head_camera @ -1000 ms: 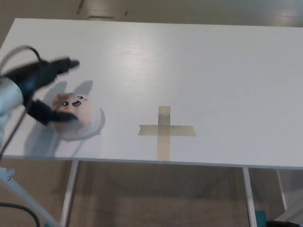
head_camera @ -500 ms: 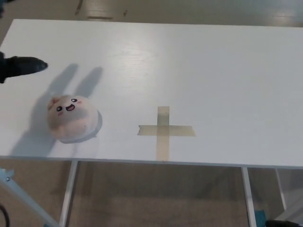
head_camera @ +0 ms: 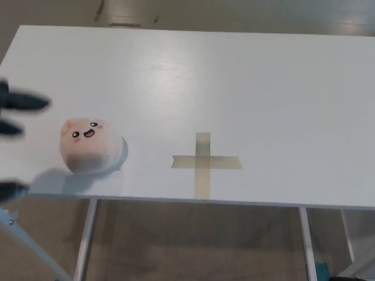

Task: Use the left hand to take the pink dumpling toy on a person's hand and put it on the desk.

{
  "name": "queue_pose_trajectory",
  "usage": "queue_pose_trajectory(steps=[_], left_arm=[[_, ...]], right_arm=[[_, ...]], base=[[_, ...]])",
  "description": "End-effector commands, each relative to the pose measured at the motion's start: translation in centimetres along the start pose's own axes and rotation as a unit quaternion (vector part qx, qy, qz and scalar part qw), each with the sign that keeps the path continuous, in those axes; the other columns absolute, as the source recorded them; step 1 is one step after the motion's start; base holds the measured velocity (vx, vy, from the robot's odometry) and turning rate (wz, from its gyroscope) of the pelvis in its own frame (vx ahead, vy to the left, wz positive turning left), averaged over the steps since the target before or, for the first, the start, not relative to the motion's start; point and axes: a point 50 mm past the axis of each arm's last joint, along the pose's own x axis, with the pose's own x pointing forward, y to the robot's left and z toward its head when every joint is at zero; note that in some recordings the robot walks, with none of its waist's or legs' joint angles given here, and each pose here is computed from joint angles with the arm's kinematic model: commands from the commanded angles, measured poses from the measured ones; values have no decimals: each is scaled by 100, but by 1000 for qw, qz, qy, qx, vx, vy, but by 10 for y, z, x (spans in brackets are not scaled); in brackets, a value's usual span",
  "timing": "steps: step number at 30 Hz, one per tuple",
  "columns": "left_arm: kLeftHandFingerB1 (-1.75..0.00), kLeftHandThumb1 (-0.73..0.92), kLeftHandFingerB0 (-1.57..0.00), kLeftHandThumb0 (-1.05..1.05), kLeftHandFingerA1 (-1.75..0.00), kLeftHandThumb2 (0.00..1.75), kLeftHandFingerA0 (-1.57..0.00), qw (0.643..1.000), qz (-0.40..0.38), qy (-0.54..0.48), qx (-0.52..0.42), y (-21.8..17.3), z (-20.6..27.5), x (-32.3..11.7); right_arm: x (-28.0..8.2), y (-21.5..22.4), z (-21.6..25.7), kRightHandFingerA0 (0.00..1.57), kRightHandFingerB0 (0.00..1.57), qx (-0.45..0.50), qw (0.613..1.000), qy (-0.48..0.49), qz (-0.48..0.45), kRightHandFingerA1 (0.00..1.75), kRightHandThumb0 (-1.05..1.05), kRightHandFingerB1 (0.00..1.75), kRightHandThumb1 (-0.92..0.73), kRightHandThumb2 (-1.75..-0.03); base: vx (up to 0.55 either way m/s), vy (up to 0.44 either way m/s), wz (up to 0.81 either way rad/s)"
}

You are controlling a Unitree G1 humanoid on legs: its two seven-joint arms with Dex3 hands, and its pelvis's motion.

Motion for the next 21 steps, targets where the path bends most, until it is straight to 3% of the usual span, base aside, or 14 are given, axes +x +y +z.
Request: queue_pose_trajectory(steps=[1,2,3,4,8,9,10,11,12,13,18,20,21], left_arm=[[-56,40,-51,-37,-69,80,-75,953,-205,-2,-222,-61,5,-114],[-56,40,-51,-37,-69,80,-75,951,-210,8,-226,-64,2,-117],[-42,52,-58,-40,-52,55,-74,948,-224,29,-224,-69,-3,-121],[-41,51,-55,-39,-51,55,-71,941,-252,61,-216,-76,-11,-127],[-38,53,-49,-43,-49,56,-66,921,-325,115,-181,-90,-26,-128],[-47,47,-43,-49,-56,74,-59,911,-348,134,-174,-95,-32,-129],[-47,47,-43,-49,-56,74,-59,909,-354,138,-172,-96,-34,-130],[-36,58,-43,-46,-46,57,-60,899,-371,163,-166,-102,-42,-131],[-36,58,-43,-46,-46,57,-60,887,-391,191,-156,-109,-52,-132],[-46,50,-37,-54,-56,79,-55,878,-400,218,-149,-118,-63,-132],[-47,51,-38,-53,-58,80,-60,867,-369,305,-141,-155,-104,-126],[-47,52,-39,-54,-57,81,-61,873,-298,362,-132,-175,-133,-111],[-36,67,-44,-55,-44,60,-64,872,-271,389,-122,-187,-147,-101]], right_arm=[[-8,-4,-33,62,52,-18,999,41,-16,45,-20,42,-67,-59],[-9,-3,-34,62,52,-17,999,42,-16,45,-20,42,-67,-59],[-10,-3,-36,60,52,-17,999,46,-16,45,-20,42,-66,-59],[-11,-2,-41,61,52,-16,998,51,-15,45,-20,42,-67,-59],[-12,-2,-44,61,52,-13,998,54,-12,45,-20,42,-67,-59],[-13,-1,-46,61,52,-12,998,55,-11,45,-20,42,-67,-59],[-13,-1,-46,61,52,-12,998,55,-10,45,-20,42,-67,-59],[-14,-1,-48,61,51,-12,998,57,-10,45,-20,42,-67,-59],[-14,0,-50,61,51,-11,998,58,-11,45,-20,42,-67,-59],[-15,-1,-52,61,52,-15,998,62,-13,45,-20,42,-66,-59],[-17,-2,-58,61,52,-24,997,68,-16,45,-21,42,-67,-59],[-18,1,-59,63,52,-26,997,72,-14,46,-21,42,-67,-59],[-18,1,-60,63,51,-26,997,75,-13,46,-21,42,-67,-60]], base=[[0,0,0],[0,0,0],[0,0,0],[0,0,0],[0,0,0],[0,0,0],[0,0,0],[0,0,0],[0,0,0],[0,0,0],[0,0,2],[0,0,0],[0,0,0]])
